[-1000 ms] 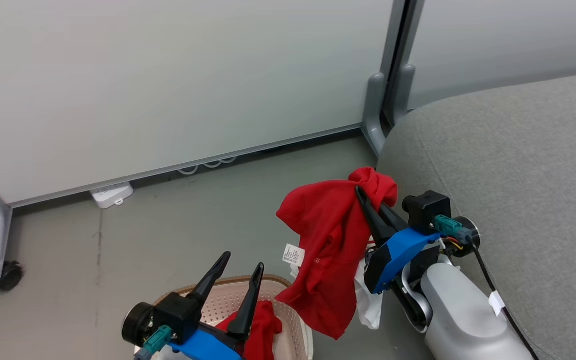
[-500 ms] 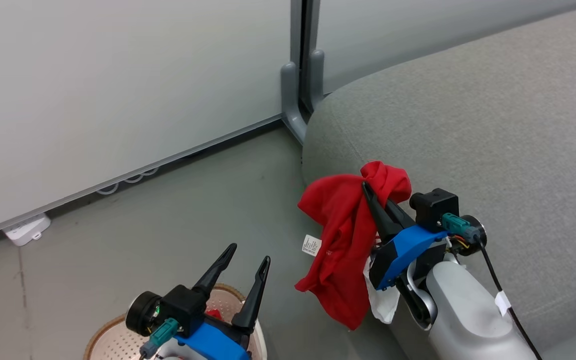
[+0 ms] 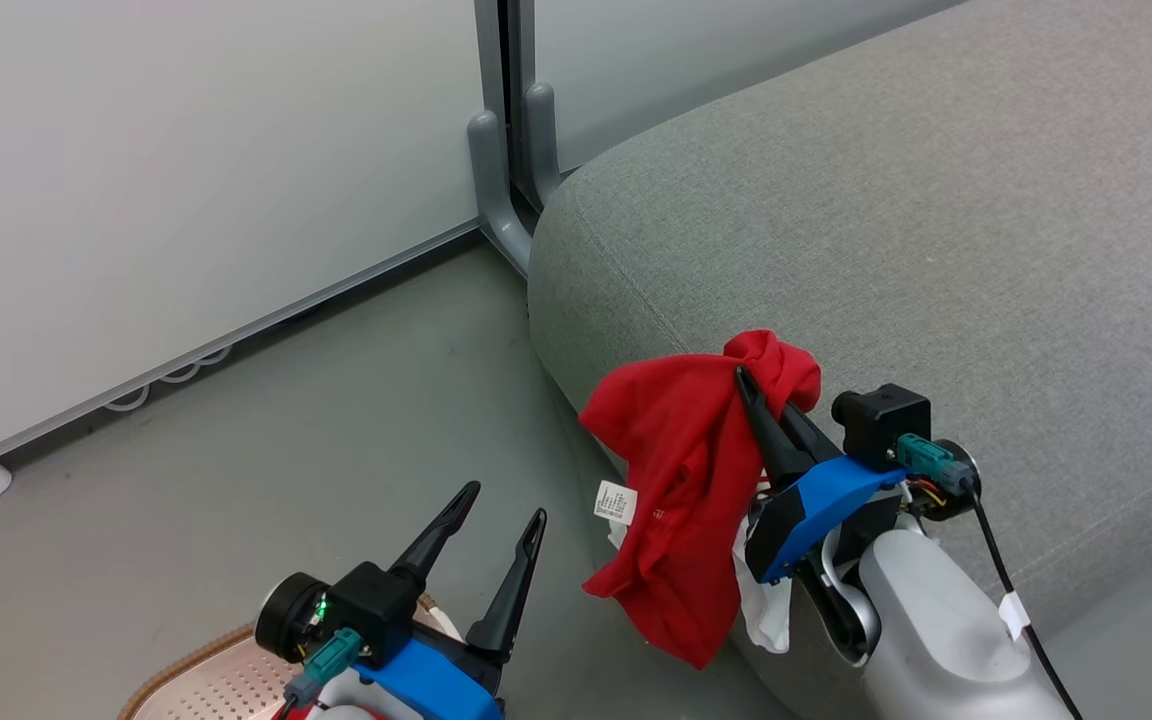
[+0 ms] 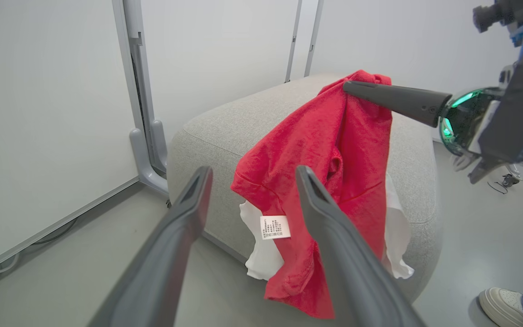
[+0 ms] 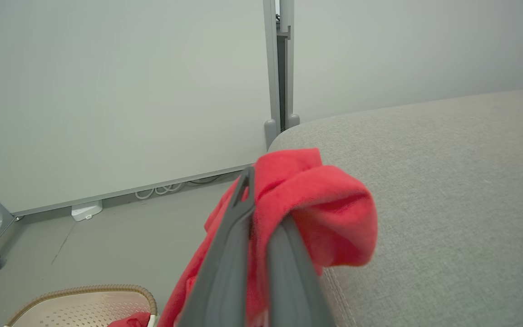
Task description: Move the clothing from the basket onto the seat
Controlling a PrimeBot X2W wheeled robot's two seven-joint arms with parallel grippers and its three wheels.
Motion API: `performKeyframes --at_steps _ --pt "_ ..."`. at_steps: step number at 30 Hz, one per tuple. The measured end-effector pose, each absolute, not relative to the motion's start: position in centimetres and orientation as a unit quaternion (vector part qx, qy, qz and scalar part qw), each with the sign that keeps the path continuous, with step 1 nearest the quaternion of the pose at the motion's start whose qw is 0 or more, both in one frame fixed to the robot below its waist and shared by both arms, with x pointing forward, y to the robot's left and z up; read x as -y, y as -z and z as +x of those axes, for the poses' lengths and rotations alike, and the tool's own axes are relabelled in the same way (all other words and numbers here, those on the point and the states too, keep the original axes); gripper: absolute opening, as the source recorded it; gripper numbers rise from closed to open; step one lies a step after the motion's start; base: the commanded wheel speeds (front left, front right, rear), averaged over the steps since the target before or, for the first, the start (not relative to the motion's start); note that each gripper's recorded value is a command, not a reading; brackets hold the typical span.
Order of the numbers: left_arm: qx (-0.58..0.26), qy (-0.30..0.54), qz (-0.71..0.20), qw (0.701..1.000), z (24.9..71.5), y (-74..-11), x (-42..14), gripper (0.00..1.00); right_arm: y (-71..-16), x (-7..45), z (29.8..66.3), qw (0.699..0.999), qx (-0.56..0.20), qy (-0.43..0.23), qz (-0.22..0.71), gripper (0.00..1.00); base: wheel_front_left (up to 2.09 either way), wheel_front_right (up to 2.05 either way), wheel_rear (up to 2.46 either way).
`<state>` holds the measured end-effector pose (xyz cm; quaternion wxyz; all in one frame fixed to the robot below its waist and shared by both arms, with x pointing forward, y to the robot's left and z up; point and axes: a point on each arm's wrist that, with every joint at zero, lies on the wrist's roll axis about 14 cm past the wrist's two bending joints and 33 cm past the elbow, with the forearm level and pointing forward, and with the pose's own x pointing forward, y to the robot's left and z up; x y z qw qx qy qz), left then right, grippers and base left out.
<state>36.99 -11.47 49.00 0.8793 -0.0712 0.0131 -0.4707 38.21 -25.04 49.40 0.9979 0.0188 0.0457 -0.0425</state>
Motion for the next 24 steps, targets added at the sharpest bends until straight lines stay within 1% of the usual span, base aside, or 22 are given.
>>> performKeyframes --at_steps 9,13,18,24 --pt "-0.018 0.465 -0.072 0.882 37.1 -48.7 11.0 1.0 -49.0 24.9 38.5 0.997 -0.046 0.045 0.034 0.0 0.0 0.0 0.0" --pt "-0.019 0.462 -0.074 0.884 37.5 -48.5 10.8 1.0 -49.1 25.7 39.0 0.997 -0.045 0.056 0.034 0.0 0.0 0.0 0.0" --pt "-0.017 0.462 -0.073 0.884 38.6 -48.0 10.7 1.0 -52.5 29.0 41.4 0.996 -0.003 0.091 0.014 0.0 0.0 0.0 0.0" --pt "-0.014 0.471 -0.073 0.879 40.1 -47.2 11.0 1.0 -57.8 34.8 44.7 0.988 0.044 0.138 -0.044 0.0 0.0 0.0 0.0"
